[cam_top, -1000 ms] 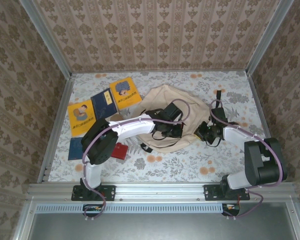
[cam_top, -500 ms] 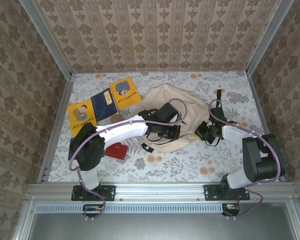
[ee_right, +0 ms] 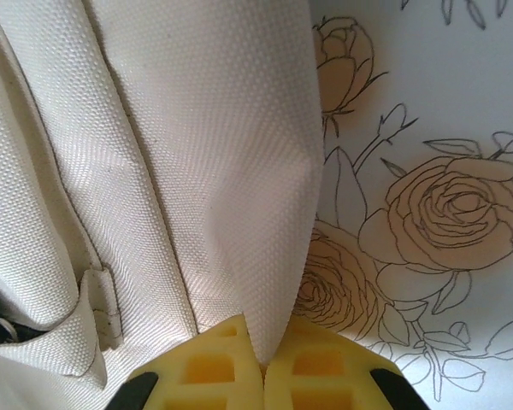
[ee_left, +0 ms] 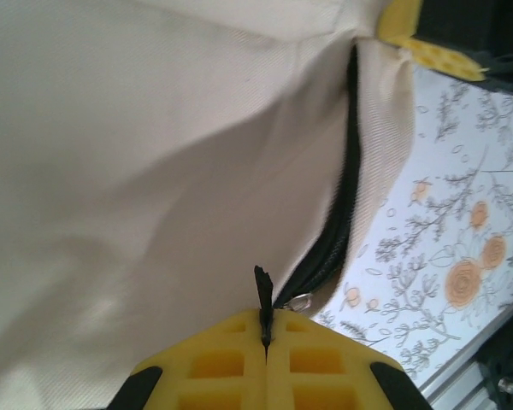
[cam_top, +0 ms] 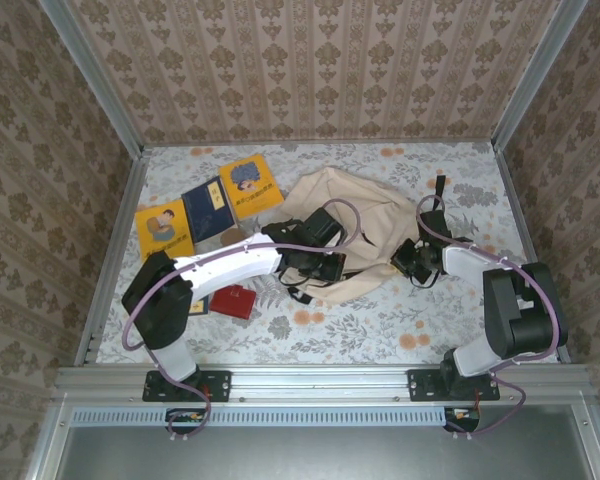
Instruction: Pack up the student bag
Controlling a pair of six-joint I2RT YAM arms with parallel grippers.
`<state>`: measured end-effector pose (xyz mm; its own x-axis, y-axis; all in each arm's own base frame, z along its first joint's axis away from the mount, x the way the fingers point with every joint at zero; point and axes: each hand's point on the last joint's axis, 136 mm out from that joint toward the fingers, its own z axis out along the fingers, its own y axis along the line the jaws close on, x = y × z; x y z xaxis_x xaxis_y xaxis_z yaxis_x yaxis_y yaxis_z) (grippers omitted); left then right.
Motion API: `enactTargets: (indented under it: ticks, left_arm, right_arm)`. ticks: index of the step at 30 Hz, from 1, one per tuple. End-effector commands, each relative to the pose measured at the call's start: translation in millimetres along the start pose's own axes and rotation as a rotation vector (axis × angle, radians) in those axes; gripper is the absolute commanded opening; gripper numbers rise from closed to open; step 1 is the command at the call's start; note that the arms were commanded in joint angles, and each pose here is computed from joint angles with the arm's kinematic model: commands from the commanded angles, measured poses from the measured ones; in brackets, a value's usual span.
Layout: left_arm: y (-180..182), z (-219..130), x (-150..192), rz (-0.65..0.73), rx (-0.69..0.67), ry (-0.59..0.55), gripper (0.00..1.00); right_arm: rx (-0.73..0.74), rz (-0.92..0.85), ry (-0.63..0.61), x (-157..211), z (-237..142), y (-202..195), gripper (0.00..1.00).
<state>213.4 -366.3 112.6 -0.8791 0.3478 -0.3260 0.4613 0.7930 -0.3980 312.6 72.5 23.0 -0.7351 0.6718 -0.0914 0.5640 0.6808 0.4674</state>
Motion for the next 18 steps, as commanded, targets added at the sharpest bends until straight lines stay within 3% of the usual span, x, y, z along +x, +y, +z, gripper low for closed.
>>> enactTargets:
  ticks: [1, 12, 13, 18]
  left_arm:
    - [28.1, -12.2, 12.5, -0.022, -0.086, 0.026, 0.00]
    - [44.4, -19.7, 18.5, -0.044, -0.098, 0.020, 0.00]
    - [42.0, -20.2, 16.5, -0.041, -0.085, 0.014, 0.00]
    - [19.4, -14.7, 2.6, -0.028, 0.021, -0.017, 0.00]
  right_arm:
    - [0.102, 0.021, -0.075, -17.3, -0.3, -16.3, 0.05]
    - [0.120, 0.003, -0.102, -28.2, -5.9, -13.5, 0.08]
    - [0.113, -0.002, -0.096, -27.5, -8.2, -11.0, 0.12]
    - [0.121, -0.010, -0.059, -6.7, -38.7, -15.1, 0.57]
